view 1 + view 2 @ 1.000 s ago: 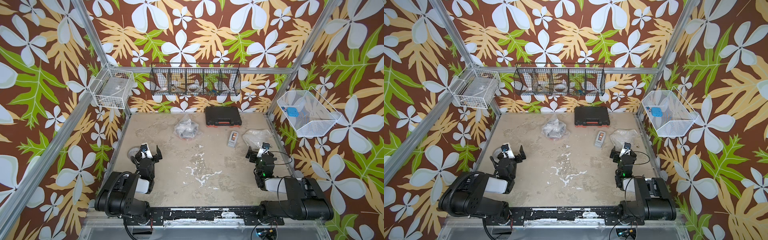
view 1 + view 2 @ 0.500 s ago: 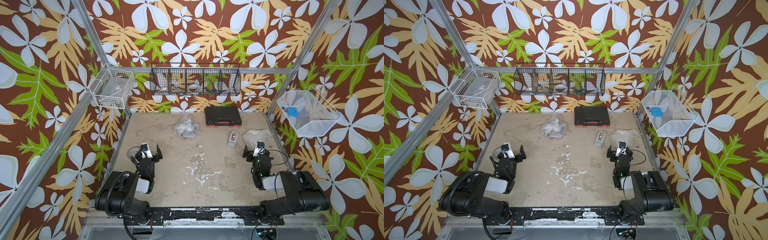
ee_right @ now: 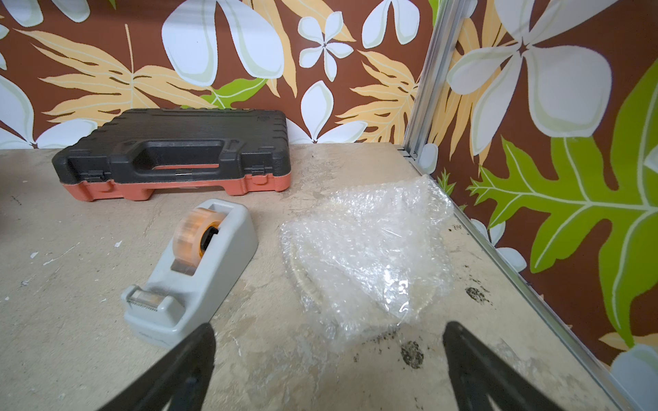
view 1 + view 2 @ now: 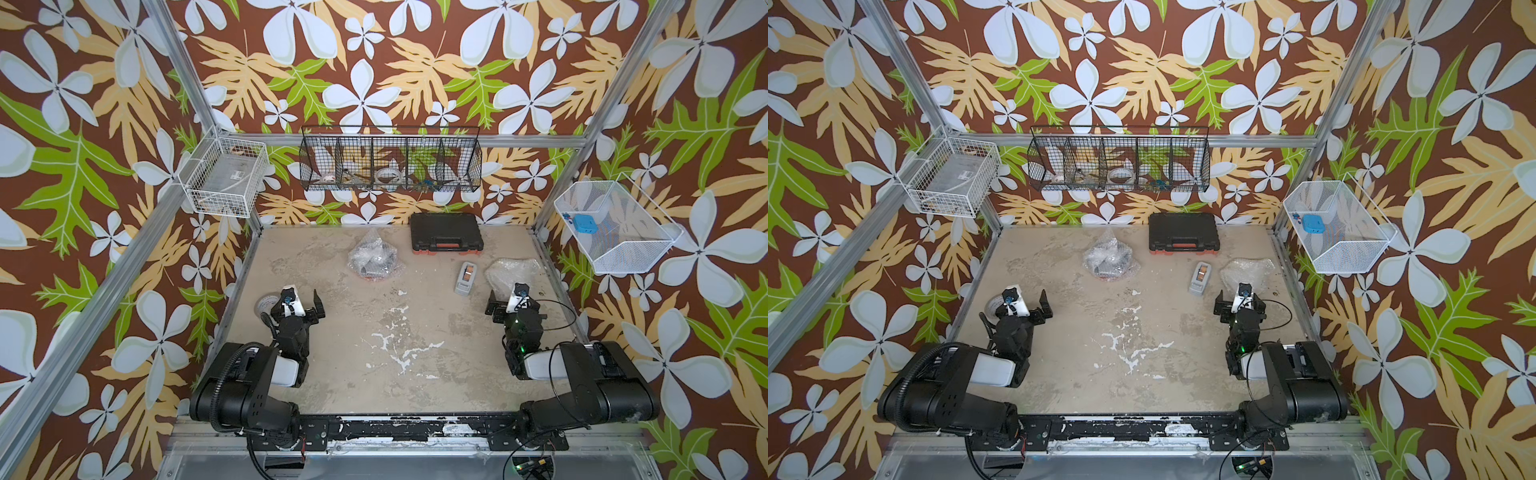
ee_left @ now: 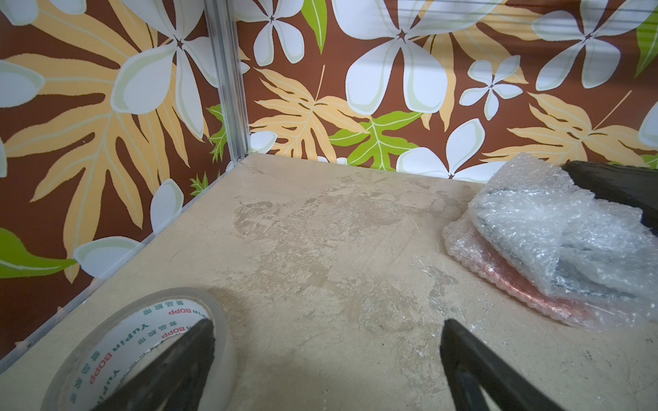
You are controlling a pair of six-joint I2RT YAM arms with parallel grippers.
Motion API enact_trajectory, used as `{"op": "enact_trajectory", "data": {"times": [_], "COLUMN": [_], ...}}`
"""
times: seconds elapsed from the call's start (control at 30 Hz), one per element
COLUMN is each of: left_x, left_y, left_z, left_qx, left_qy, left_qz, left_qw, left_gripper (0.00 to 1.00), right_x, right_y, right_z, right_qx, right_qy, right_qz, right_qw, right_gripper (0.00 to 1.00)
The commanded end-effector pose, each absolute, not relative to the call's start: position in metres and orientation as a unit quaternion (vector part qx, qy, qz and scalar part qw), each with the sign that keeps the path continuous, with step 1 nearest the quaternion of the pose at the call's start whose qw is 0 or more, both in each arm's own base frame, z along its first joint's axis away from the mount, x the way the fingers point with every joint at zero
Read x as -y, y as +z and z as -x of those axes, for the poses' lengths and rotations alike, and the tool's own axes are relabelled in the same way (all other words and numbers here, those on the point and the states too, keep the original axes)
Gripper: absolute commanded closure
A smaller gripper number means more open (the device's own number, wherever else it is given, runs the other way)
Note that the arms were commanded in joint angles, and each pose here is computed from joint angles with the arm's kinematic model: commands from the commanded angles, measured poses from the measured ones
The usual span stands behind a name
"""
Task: Wrap dinner plates in bubble wrap
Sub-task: Reset both arms
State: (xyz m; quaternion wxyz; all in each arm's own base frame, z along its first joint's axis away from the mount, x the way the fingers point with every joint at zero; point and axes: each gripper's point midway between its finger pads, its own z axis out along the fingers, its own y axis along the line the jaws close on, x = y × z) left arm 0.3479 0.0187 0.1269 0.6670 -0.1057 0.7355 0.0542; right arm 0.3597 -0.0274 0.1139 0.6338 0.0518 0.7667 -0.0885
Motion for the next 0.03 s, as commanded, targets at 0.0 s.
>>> {"op": "enact_trajectory", "data": {"times": [0.0], "left_x": [-0.0184], "left_y": [0.1375], "left_z": [-0.3492], "left_qx": [-0.721], "left_qy": [0.048], "left_qz": [0.109], "left_qw": [0.683], "left_gripper": [0.00], "right_x": [0.0296], "right_y": [0.1228], "right_z": [-0.3603], "right_qx": [-0.755], "right_qy": [-0.094], "right_qz": [-0.056], "right_qw": [0.647], "right_gripper": [0.00]}}
